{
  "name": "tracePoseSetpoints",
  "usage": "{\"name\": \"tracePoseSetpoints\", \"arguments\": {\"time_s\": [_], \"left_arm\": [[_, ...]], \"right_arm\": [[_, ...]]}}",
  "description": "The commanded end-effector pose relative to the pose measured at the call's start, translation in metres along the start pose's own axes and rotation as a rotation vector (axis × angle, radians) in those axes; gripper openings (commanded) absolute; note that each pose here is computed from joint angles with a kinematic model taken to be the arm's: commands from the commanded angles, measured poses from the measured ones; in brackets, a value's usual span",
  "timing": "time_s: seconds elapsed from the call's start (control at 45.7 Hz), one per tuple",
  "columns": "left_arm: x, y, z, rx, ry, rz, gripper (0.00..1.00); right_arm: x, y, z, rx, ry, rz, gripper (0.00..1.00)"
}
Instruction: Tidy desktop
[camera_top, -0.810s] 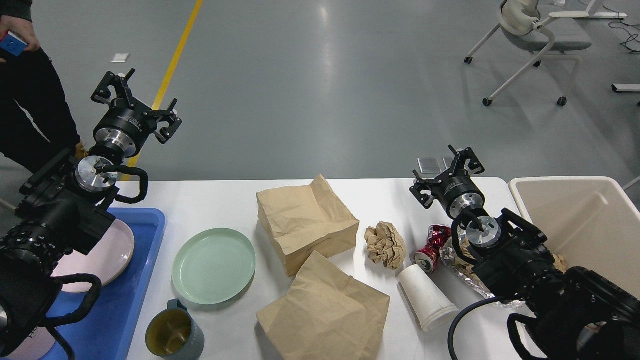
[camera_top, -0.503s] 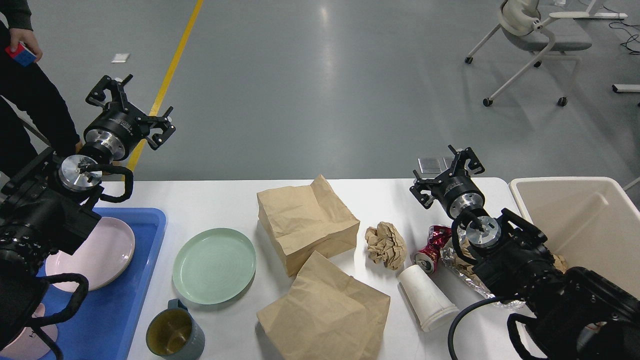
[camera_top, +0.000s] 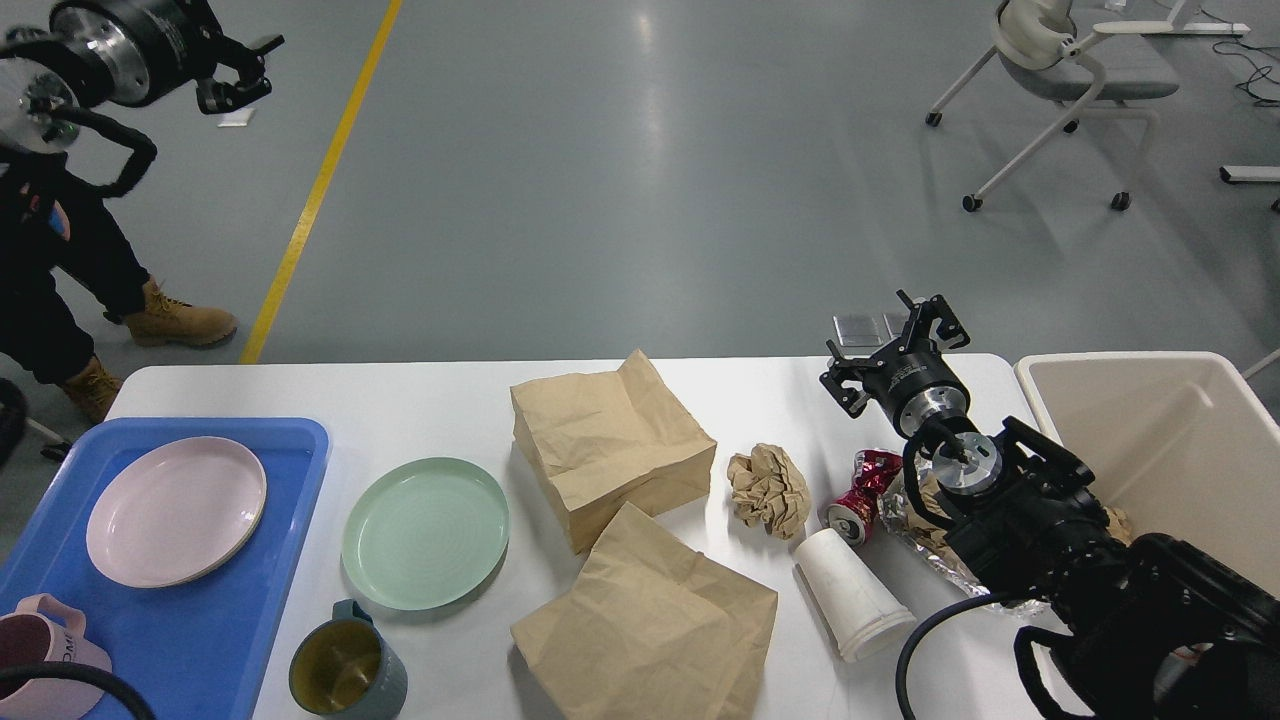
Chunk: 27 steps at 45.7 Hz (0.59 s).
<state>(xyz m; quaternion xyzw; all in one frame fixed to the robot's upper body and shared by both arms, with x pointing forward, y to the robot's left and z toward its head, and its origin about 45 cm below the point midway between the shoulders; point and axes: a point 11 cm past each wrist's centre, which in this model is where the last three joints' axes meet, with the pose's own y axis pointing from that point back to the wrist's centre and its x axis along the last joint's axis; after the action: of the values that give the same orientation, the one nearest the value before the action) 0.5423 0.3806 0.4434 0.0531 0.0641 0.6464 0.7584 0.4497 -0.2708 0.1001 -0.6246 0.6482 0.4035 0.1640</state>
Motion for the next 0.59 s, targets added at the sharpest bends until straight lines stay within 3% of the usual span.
{"name": "tracePoseSetpoints", "arguments": {"time_s": [0.0, 0.131, 0.241, 0.372, 0.46, 0.569], "left_arm": [[0.000, 0.007, 0.034, 0.126, -0.419, 0.074, 0.96], [-0.004, 0.021, 0.082, 0.178, -0.718, 0.148, 0.96], [-0.044, 0.026, 0.111, 0.168, -0.808, 0.067, 0.96], [-0.098, 0.040, 0.071, 0.344, -0.967, -0.150, 0.96], [-0.104, 0.059, 0.032, 0.535, -1.063, -0.259, 0.96], [-0.102, 0.087, 0.044, 0.658, -1.111, -0.380, 0.96]], "right_arm": [[0.000, 0.000, 0.000, 0.000, 0.000, -0.001, 1.00], [0.000, 0.000, 0.000, 0.000, 0.000, 0.000, 1.00], [0.000, 0.000, 0.000, 0.000, 0.000, -0.001, 1.00], [0.000, 0.000, 0.000, 0.000, 0.000, 0.000, 1.00], [0.000, 0.000, 0.000, 0.000, 0.000, 0.000, 1.00], [0.000, 0.000, 0.000, 0.000, 0.000, 0.000, 1.00]]}}
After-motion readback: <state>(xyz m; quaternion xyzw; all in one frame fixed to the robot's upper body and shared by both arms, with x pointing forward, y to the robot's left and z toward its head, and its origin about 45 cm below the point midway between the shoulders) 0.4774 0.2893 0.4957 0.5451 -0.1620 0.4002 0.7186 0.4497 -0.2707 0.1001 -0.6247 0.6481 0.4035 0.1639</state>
